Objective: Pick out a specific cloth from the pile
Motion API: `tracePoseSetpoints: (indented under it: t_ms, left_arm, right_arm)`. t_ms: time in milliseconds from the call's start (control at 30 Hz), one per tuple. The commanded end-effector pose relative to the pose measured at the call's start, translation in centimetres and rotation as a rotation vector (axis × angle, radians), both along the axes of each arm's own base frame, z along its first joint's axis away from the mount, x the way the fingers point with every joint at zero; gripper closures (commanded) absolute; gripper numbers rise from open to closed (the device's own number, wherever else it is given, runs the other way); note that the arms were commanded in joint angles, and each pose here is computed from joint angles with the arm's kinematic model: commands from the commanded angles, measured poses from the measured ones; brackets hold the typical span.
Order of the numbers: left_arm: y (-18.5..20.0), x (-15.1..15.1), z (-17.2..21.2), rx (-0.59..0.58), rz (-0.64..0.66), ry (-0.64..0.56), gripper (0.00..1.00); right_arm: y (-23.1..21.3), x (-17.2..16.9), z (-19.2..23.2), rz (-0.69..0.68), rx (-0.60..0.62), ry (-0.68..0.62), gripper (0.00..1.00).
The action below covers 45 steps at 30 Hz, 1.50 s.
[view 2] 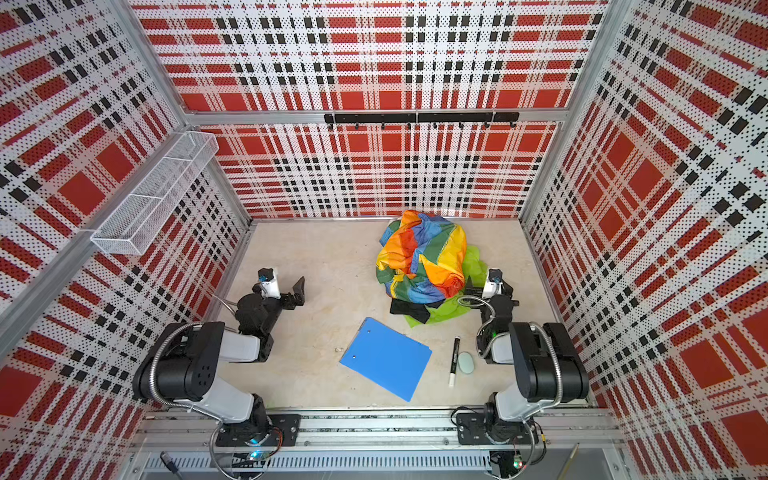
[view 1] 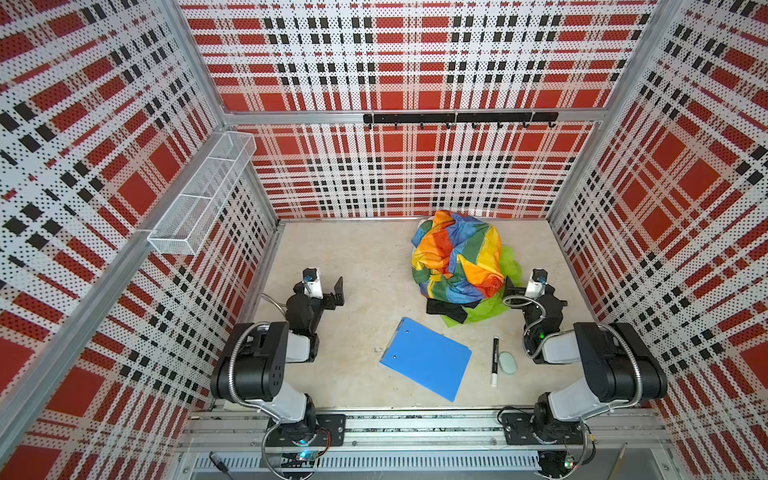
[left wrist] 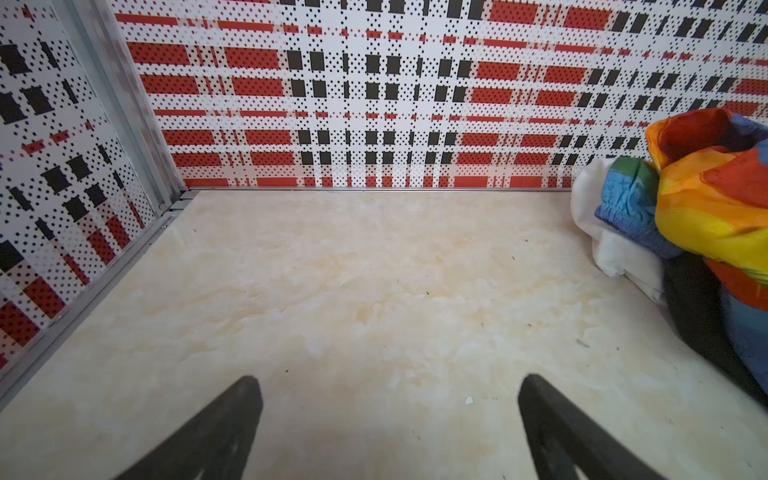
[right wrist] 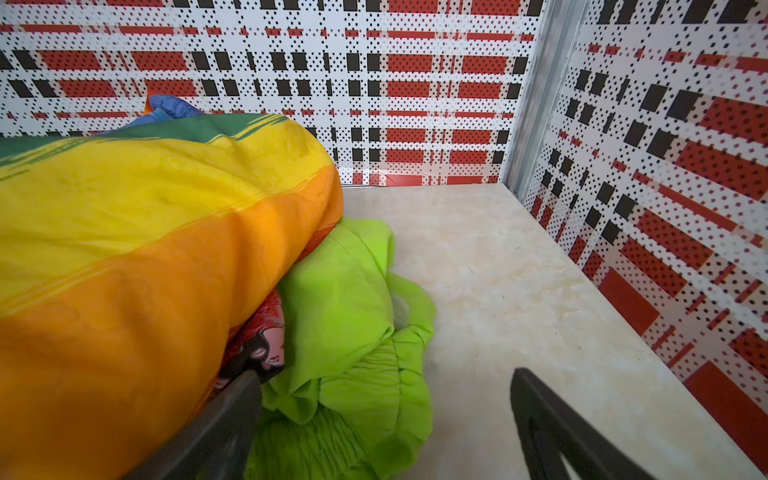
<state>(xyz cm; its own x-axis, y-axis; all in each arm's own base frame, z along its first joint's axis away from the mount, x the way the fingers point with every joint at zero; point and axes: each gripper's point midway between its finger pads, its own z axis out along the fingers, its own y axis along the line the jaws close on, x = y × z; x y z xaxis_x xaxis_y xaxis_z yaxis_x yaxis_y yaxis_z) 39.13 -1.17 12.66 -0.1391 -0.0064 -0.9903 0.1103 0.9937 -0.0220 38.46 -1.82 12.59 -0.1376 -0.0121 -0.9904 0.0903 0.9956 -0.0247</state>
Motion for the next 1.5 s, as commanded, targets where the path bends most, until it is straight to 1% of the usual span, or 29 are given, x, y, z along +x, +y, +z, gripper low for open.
tracePoseSetpoints:
  t_ms: [0, 1200, 1300, 1333, 1467]
  left_arm:
    - [0.4, 0.1, 0.7, 0.006, 0.005, -0.031, 0.01]
    - [0.3, 0.1, 0.7, 0.003, 0.004, -0.030, 0.01]
    - [0.4, -0.1, 0.8, 0.002, 0.008, -0.037, 0.01]
    - [0.6, -0.3, 0.9, -0.002, 0.018, -0.047, 0.01]
    - [1.2, -1.3, 1.3, -0.010, 0.053, -0.089, 0.01]
  right_arm:
    - [0.3, 0.4, 1.2, 0.016, -0.012, -0.043, 0.00]
    - [0.3, 0.2, 1.3, 0.015, -0.007, -0.052, 0.00]
    - [-0.8, -0.9, 1.9, -0.053, 0.013, -0.101, 0.00]
    - [-0.9, -1.0, 2.1, -0.055, 0.015, -0.113, 0.00]
    - [-0.5, -0.4, 1.8, -0.031, 0.010, -0.083, 0.00]
